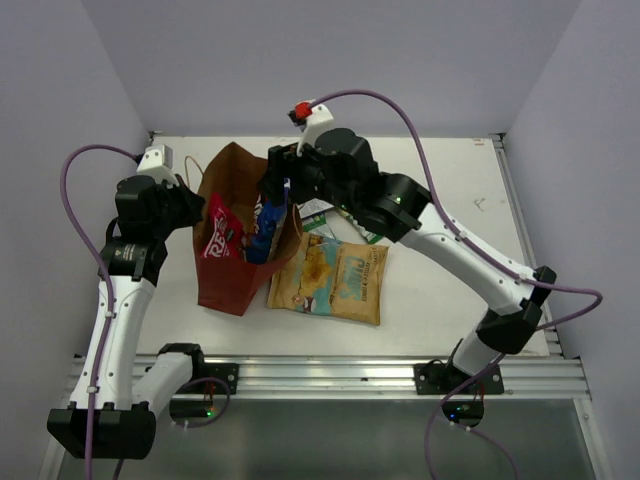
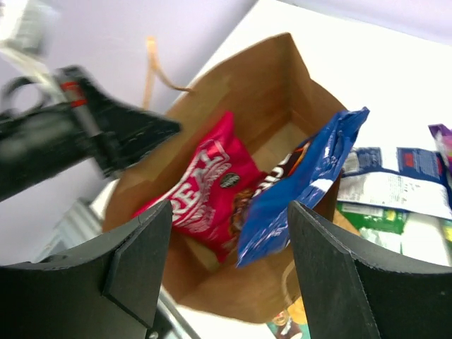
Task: Place the snacks into the paper bag
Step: Adjust the snack in the paper bag.
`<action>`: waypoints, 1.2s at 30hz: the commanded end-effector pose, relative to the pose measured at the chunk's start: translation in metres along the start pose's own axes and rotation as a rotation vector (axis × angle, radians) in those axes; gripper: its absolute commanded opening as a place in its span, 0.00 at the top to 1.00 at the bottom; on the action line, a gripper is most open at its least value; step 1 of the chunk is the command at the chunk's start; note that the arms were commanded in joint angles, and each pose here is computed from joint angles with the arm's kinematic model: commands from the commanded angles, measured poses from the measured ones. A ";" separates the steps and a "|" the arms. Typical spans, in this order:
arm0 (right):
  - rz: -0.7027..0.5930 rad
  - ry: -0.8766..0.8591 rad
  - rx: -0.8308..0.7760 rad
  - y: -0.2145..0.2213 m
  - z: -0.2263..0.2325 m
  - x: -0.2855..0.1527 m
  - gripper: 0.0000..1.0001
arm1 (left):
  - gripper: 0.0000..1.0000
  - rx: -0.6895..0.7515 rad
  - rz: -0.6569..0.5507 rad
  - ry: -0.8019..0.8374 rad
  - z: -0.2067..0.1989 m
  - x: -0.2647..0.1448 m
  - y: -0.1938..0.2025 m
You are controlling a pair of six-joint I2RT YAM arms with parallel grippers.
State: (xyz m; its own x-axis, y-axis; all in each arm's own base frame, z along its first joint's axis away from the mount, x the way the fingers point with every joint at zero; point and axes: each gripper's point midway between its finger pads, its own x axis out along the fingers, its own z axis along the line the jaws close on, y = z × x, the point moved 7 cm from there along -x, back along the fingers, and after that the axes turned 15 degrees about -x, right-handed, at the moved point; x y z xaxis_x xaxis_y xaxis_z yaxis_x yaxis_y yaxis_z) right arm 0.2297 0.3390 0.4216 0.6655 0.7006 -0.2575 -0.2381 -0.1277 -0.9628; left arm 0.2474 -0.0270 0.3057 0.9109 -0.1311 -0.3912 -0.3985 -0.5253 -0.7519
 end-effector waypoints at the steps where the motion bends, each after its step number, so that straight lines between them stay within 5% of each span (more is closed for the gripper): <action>1: 0.065 0.120 -0.034 0.006 -0.010 0.020 0.30 | 1.00 0.029 -0.064 0.057 -0.008 -0.003 -0.012; 10: 0.232 0.197 -0.051 0.052 -0.014 0.060 0.34 | 1.00 0.024 -0.055 0.060 -0.008 0.001 -0.011; 25: 0.340 0.200 -0.076 0.082 -0.020 0.039 0.39 | 1.00 0.022 -0.054 0.044 -0.006 0.002 -0.011; 36: 0.236 0.204 -0.066 0.059 -0.024 0.011 0.38 | 1.00 0.017 -0.049 0.045 -0.006 0.003 -0.010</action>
State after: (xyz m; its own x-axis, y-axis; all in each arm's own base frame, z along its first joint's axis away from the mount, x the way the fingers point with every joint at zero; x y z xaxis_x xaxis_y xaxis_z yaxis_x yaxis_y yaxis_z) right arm 0.2390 0.3266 0.3486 0.6960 0.4938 -0.5212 -0.3921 -0.3468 -0.8521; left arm 0.2498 -0.0277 0.3072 0.9156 -0.1372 -0.3780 -0.3908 -0.5252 -0.7559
